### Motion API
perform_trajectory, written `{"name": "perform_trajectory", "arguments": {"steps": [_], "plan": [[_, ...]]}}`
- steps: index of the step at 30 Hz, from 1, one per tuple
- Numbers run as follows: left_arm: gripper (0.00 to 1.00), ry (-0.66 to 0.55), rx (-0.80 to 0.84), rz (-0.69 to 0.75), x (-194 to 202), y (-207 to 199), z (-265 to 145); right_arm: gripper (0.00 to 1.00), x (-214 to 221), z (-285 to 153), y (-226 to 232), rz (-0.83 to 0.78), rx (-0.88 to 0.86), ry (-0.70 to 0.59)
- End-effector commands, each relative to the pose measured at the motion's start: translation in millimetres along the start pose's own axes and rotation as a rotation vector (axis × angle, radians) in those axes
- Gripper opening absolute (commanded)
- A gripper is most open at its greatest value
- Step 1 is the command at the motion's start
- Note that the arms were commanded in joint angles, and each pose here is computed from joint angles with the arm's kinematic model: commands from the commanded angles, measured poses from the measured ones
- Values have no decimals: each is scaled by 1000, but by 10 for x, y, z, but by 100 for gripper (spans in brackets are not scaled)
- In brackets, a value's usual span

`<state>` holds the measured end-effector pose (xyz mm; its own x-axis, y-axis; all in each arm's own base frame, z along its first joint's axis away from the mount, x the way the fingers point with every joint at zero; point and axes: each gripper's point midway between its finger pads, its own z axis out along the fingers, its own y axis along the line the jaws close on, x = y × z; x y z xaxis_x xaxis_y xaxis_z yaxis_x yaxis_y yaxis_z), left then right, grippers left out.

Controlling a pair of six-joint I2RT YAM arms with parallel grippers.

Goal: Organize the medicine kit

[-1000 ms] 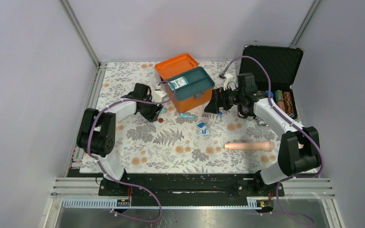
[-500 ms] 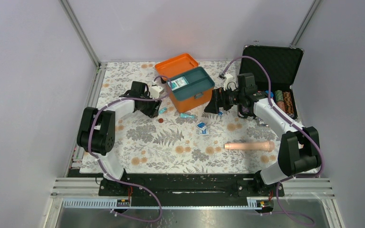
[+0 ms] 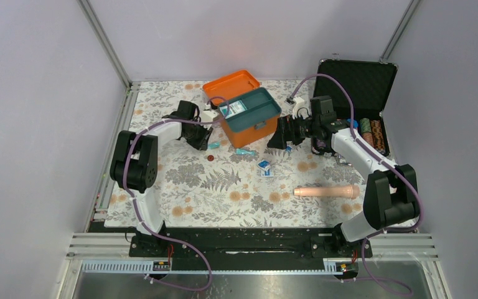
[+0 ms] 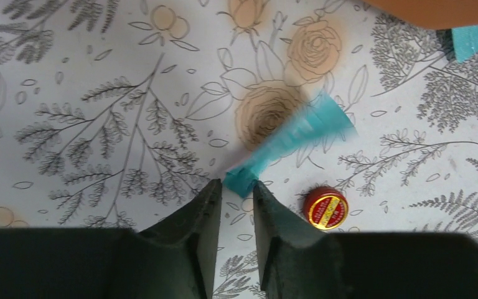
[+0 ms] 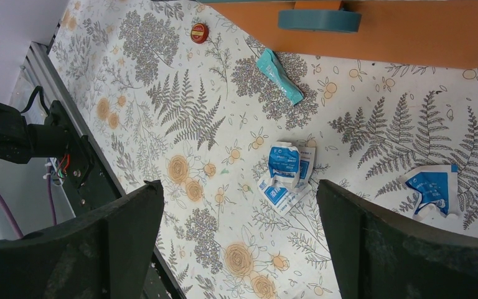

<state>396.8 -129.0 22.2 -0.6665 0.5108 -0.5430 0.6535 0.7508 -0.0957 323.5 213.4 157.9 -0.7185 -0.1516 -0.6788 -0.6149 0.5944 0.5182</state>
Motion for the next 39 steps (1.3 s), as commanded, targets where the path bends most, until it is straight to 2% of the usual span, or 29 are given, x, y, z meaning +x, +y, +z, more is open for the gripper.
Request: {"name": "perform_trajectory", "arguments": {"steps": [1, 6, 15, 16, 18, 19, 20, 24, 25, 31, 39], "plan": [[21, -6, 64, 67, -90, -149, -13, 99, -186, -16, -3, -42, 4, -36], [0, -44, 97, 76, -114, -221, -86, 99, -189, -30, -1, -44, 10, -38], [0, -210, 116, 100, -330, -380, -630, 99, -134, -67, 6, -49, 21, -25], [4, -224, 115, 96, -360, -387, -639, 99, -137, -63, 10, -47, 19, -25], [33, -234, 66, 37, -437, -311, -590, 99, -142, -50, 5, -42, 14, -23], [42, -228, 6, -28, -474, -196, -548, 99, -155, -45, 6, -41, 12, -23], [45, -220, -15, -98, -523, -142, -518, 99, -169, -42, 12, -38, 8, -24], [46, -134, -23, -433, -541, -113, -379, 99, -215, -61, 32, -42, 8, -32], [45, -133, -27, -468, -538, -124, -359, 99, -214, -68, 36, -43, 9, -32], [38, -60, -11, -522, -364, -271, -144, 99, -130, -94, 48, -42, 13, -26], [33, 17, -26, -555, -223, -238, 20, 99, -84, -122, 48, -52, 23, -26]]}}
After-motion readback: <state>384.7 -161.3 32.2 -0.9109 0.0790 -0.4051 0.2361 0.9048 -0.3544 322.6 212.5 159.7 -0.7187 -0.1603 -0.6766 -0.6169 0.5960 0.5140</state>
